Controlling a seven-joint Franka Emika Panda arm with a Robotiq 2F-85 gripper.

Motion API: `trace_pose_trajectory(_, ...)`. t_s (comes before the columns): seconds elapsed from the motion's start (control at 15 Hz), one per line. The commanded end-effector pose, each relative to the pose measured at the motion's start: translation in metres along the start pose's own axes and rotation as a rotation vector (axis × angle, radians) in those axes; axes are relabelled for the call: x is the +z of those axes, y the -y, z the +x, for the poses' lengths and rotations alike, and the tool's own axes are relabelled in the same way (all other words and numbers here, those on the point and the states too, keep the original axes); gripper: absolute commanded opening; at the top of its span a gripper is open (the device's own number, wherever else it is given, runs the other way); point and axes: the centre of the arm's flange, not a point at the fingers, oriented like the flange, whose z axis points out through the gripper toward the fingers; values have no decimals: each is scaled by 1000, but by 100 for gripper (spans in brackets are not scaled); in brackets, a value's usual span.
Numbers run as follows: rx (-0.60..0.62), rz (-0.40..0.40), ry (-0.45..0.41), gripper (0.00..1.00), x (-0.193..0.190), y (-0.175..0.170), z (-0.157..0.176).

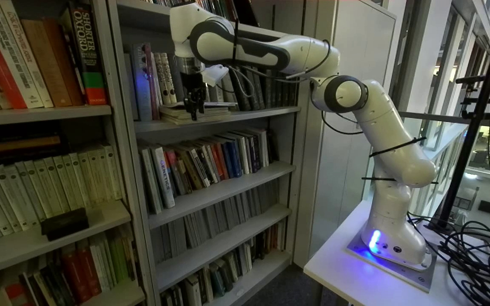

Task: Remove the thin books from the shelf and stack them neatly

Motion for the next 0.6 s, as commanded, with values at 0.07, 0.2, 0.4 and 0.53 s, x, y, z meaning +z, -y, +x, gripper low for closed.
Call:
trace_pose_trajectory(0.07,-15,-7,-34,99,-41,-25,-33)
trace_pose_trajectory(0.2,-3,-4,-38,100,-53,-35,-41)
trace_pose_trajectory(0.4,26,-3,-39,100,-66,-51,-51)
trace_pose_trajectory(0.53,51,-19,-6,100,-68,-62,-57)
